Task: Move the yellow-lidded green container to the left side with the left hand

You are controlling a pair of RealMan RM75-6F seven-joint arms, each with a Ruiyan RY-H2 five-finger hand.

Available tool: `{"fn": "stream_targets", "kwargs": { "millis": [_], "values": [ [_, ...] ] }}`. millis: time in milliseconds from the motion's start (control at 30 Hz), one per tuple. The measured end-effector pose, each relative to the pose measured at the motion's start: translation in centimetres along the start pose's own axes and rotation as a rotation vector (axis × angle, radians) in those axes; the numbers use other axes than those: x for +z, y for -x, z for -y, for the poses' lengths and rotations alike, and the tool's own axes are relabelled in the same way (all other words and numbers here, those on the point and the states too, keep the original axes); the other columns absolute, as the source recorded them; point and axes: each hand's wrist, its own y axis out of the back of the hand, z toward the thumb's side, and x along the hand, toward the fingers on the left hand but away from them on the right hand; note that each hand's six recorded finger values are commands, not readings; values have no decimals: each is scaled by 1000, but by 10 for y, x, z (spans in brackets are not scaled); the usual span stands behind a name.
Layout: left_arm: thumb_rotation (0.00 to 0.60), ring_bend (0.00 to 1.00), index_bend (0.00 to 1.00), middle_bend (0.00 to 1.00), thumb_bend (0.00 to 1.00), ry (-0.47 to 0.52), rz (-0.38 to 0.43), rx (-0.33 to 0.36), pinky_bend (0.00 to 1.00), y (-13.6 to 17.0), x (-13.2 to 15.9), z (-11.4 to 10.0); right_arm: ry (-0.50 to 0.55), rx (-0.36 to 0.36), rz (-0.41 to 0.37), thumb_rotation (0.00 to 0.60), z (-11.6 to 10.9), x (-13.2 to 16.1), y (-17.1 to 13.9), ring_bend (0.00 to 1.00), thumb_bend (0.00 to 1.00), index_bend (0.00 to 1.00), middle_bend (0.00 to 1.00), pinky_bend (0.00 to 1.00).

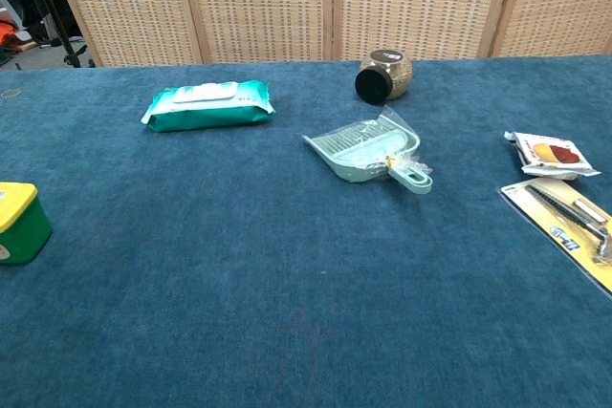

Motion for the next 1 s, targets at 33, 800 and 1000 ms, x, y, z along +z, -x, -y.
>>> {"fn": "stream_targets", "kwargs": {
  "millis": [33, 800, 1000],
  "values": [
    [600, 27, 40, 27, 27, 0, 0, 11, 53, 3, 0, -1, 1, 0, 0, 600, 0, 0, 0, 0, 0, 0, 0, 0],
    [600, 305, 336, 293, 82, -38, -28, -8, 349, -9, 23, 36, 11, -2, 4, 600, -2, -2, 0, 0, 0, 0, 0, 0],
    [600, 406, 508, 395, 140, -57, -54, -3, 424, -16, 27, 39, 14, -6, -2, 600, -2, -1, 0, 0, 0, 0, 0, 0]
  ]
}}
